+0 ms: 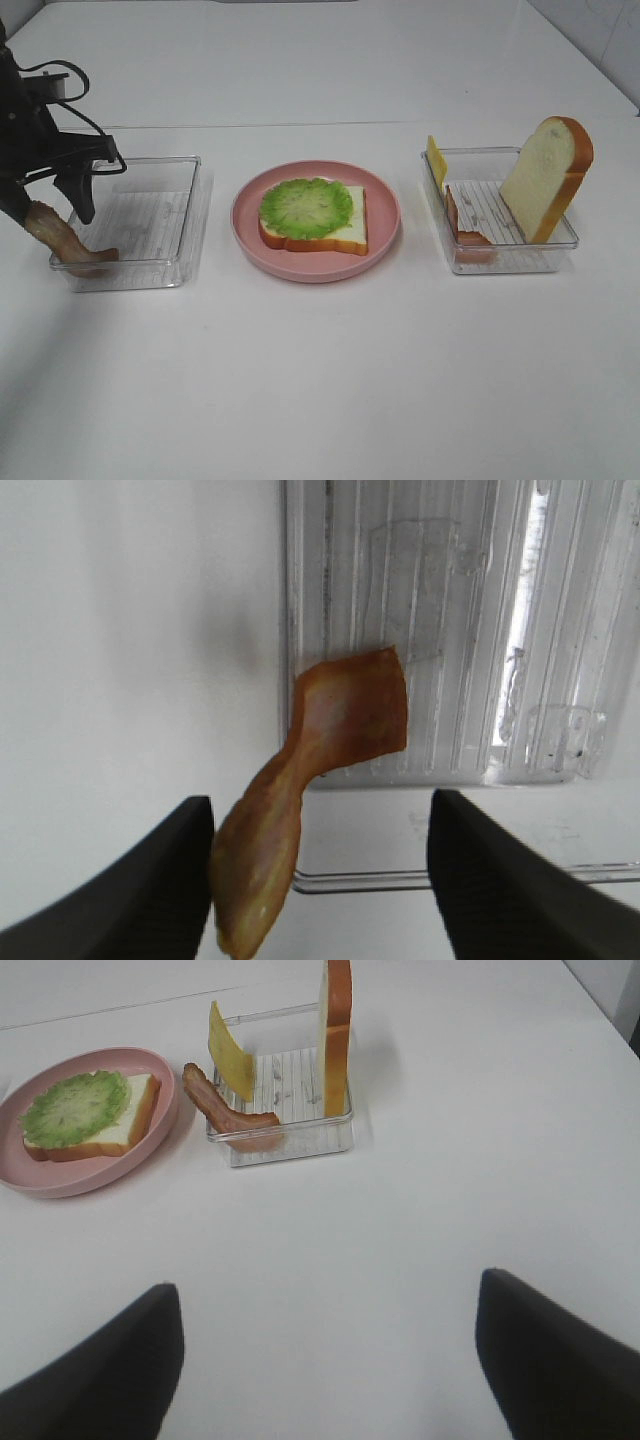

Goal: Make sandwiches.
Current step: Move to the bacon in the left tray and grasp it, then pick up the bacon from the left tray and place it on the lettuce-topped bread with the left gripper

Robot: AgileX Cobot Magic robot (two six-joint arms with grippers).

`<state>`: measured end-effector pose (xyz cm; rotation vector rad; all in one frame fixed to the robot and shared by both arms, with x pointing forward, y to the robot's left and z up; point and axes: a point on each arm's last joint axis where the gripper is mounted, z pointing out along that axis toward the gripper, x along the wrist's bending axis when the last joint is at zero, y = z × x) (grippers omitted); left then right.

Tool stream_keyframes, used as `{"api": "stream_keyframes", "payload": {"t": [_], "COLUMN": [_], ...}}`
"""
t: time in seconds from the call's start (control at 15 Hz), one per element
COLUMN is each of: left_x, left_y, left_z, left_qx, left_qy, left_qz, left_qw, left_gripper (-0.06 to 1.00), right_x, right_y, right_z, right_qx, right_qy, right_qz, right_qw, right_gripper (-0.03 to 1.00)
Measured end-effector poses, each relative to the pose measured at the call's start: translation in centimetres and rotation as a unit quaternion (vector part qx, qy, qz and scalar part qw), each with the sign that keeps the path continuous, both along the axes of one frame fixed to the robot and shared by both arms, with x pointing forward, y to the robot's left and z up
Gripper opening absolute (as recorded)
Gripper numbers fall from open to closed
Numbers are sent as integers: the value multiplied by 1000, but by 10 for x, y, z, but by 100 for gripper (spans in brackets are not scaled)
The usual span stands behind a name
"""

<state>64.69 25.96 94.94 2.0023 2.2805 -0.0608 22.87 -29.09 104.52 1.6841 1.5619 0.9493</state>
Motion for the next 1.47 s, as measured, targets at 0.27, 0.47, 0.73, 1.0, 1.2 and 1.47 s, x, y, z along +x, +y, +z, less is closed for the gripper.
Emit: {"api": "stream_keyframes", "payload": {"t": [0.27,0.47,0.73,1.0,1.2,1.47], "left_x": [0,0,2,18,27,32], "left_y": [0,0,-3,-20,-36,-87], "left_z": [0,0,3,33,51,61], "left_qx": [0,0,-18,-105,-181,-270], "left_qy": [-1,-1,-5,-56,-100,-160], "left_qz": [0,0,-1,-9,-18,-35], "left_qw": [1000,1000,1000,993,978,949], "left_gripper": [21,2,0,0,0,0], "right_x": [0,0,0,0,0,0], "right_y": [0,0,0,0,0,0], "right_z": [0,0,0,0,0,0], "right_qx": [0,0,0,0,0,0], "right_qy": [0,0,0,0,0,0], "right_qz": [0,0,0,0,0,0], "right_qw": [1000,1000,1000,1000,1000,1000], "right_gripper": [75,75,75,75,75,75]}}
